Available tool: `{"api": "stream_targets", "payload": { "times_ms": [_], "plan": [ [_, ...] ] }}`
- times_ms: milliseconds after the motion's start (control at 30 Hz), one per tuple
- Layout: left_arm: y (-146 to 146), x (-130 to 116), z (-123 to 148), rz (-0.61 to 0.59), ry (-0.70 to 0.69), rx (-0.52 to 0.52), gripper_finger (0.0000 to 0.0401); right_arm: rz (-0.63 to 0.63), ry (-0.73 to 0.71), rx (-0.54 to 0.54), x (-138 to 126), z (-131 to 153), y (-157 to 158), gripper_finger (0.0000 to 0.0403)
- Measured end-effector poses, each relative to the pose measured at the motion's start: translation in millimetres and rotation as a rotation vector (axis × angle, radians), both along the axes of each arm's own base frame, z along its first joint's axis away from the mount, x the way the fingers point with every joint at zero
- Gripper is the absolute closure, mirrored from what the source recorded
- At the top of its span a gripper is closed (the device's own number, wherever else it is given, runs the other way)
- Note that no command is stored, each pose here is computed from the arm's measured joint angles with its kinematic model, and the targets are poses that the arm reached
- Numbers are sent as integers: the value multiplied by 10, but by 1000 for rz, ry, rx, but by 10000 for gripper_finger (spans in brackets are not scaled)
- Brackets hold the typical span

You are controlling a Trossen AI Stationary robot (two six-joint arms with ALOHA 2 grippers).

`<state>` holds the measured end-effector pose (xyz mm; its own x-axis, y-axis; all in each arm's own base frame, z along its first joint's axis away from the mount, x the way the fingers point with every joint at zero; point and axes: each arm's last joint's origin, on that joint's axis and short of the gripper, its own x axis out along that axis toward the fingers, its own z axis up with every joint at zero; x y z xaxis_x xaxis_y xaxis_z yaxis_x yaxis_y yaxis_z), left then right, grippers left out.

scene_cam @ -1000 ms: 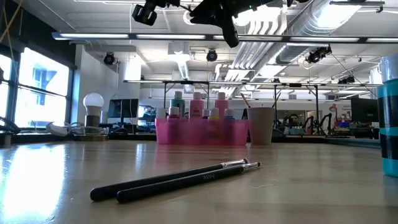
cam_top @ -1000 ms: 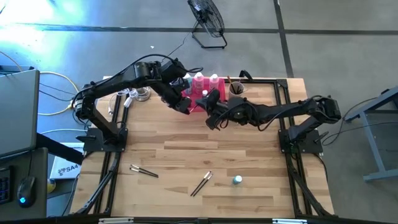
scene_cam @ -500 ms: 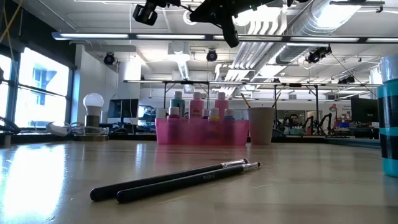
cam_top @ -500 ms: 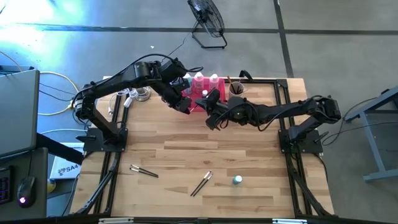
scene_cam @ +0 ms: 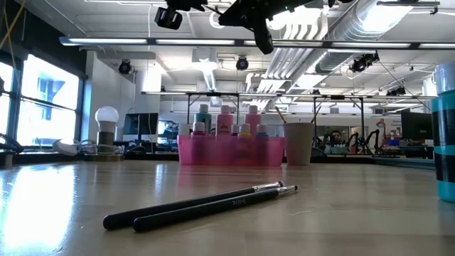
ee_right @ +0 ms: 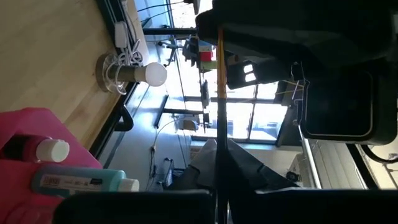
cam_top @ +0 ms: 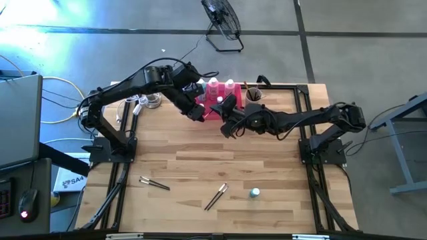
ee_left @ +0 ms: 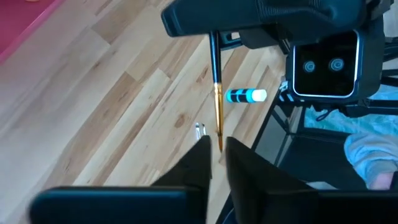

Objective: Pick & Place Paint Supplies
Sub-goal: Put the orange paintbrush into the white cup

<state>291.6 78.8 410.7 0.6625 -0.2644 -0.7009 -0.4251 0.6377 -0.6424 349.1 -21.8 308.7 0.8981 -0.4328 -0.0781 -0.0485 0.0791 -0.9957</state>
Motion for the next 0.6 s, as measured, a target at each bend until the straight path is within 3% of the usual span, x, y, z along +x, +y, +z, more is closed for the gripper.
{"api": "stream_targets", "payload": {
  "times_ms": [233,433,533,600],
  "plan": [
    [3,0,-1,3,1,8,274,-2,1,0,0,-1,-1,398],
    [2,0,-1,3,1,7,254,-2,1,0,0,-1,-1,399],
    [7,-8,4,-39,-15,97,253,-23,-14,29,-3,-1,-5,399],
    [-33,-52,49,-43,-24,212,253,-42,-37,73,-5,-1,-10,399]
  ]
}}
